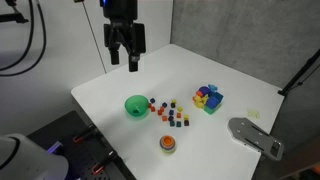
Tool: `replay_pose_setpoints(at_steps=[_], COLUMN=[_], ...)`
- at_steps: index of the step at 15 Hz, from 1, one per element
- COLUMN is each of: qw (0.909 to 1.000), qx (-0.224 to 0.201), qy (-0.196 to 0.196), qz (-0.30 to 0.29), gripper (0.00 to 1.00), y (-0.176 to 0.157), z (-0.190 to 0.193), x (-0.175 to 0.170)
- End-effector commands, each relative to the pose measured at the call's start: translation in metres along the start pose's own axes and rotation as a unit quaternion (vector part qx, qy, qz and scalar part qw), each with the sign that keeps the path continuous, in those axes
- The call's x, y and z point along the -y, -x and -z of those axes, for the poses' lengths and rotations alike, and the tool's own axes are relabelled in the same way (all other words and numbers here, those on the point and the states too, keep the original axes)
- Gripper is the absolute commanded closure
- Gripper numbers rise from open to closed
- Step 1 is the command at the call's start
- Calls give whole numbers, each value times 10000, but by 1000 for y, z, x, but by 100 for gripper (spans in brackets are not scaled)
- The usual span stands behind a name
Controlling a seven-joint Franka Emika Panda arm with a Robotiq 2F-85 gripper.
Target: Put one blue block in the bowl
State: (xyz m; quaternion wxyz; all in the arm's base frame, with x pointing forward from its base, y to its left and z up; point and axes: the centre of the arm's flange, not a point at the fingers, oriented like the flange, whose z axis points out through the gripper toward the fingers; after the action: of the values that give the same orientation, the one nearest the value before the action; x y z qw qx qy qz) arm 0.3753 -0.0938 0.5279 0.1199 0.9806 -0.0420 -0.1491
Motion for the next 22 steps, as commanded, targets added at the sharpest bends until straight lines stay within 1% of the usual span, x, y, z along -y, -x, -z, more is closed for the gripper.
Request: replay_pose_setpoints(at_steps=[1,4,5,9,13,18,22], qw=[10000,10000,9999,9994,9975,9919,9891], qx=[-4,-12,-102,-209,-330,-629,-904], qy=[0,0,-34,-169,-477,-973,-1073], qz=[-1,-3,-8,199,408,511,444], gripper=[0,0,0,0,0,0,0], y=[0,1,-2,-15,-38,-77,-110], z=[0,1,1,3,3,-9,-34], x=[0,0,3,23,50,87,116])
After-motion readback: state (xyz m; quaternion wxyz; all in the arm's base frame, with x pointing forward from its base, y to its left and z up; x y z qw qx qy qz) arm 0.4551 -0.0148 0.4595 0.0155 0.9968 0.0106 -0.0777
